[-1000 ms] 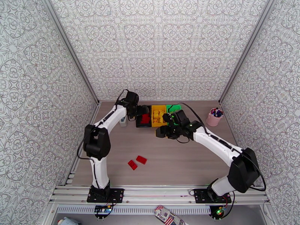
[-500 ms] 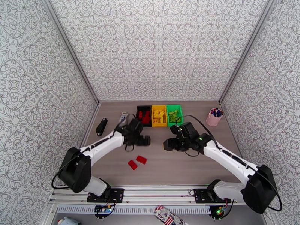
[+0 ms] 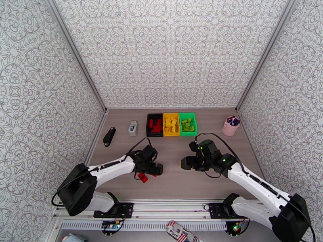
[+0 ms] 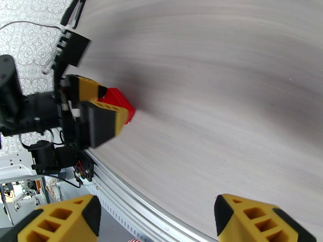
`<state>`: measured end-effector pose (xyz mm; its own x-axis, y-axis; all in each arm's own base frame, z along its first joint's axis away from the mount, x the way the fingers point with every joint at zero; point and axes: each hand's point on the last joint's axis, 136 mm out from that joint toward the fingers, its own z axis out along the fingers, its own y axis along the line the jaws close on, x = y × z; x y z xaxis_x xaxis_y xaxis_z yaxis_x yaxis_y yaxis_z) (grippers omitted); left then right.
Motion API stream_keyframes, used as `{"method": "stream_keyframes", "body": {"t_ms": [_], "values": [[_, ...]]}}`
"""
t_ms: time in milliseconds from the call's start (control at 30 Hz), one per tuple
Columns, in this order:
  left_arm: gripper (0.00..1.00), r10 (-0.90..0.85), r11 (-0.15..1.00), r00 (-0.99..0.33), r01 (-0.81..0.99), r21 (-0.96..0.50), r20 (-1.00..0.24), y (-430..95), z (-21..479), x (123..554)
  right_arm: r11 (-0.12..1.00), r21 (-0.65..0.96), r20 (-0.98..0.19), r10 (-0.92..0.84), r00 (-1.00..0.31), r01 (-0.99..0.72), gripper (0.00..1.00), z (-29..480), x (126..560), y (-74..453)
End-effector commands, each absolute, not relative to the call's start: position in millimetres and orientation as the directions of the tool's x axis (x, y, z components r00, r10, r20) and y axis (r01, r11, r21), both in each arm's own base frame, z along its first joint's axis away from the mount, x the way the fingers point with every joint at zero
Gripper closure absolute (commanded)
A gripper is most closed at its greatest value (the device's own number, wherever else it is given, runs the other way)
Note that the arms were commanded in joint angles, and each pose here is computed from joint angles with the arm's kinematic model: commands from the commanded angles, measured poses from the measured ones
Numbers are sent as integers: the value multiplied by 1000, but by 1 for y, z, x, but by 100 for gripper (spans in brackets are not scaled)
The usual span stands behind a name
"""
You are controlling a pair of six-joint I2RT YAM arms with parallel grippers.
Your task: Sort the legos into containers by color
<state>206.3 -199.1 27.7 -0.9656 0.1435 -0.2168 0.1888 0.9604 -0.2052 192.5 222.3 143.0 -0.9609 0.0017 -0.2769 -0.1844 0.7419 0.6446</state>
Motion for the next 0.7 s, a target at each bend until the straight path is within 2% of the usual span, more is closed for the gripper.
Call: {"method": "stream_keyframes", "body": {"t_ms": [0,367,667], "values": [[2,154,969,-959,193,-153,-238,-199,22,210,752,639,-271,22,-962,-163,22,138,192,218],[9,231,972,-953,235,4,-197,-198,13,209,746,646,-274,28,-961,-162,22,139,195,221],[26,259,966,-947,257,36,-190,-200,15,208,744,646,-273,18,-962,-169,22,137,198,224]]}}
